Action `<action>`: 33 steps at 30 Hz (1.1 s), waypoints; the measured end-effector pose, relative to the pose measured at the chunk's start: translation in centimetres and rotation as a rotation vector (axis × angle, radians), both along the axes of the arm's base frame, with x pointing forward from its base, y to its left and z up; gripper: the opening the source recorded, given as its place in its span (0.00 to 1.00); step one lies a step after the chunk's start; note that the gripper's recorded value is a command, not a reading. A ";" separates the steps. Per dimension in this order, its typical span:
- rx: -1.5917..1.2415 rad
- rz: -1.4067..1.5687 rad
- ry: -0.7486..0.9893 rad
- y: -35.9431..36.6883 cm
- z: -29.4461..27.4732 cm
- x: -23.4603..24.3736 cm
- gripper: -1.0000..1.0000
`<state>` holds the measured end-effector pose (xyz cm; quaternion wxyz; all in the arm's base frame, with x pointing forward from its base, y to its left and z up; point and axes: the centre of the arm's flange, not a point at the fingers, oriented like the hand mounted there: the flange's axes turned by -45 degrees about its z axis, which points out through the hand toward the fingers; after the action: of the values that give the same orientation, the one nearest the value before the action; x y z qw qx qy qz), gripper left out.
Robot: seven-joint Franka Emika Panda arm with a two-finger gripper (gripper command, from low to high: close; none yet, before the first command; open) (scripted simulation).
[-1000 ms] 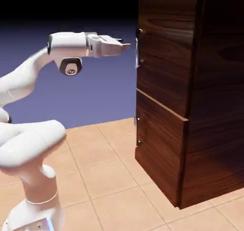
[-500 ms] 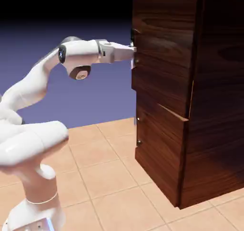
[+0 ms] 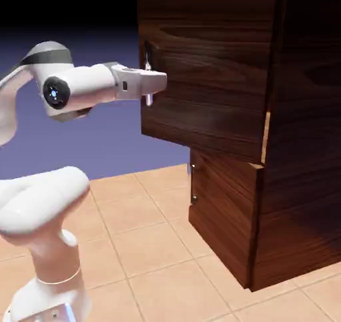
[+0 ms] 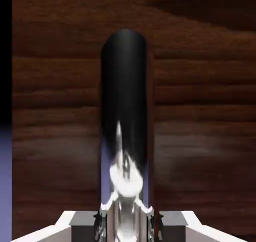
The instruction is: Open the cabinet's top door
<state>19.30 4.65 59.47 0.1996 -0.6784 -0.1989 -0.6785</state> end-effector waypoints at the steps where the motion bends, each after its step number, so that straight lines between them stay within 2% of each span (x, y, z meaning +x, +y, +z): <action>1: 0.000 0.017 -0.001 -0.5 0.0 -0.3 0.00; 19: -0.001 0.403 0.000 -12.8 0.0 -4.9 0.00; 33: -0.001 0.773 -0.001 -25.5 0.0 -4.6 0.00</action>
<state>14.75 -20.81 59.48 0.4402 -0.5534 -0.4403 -0.5533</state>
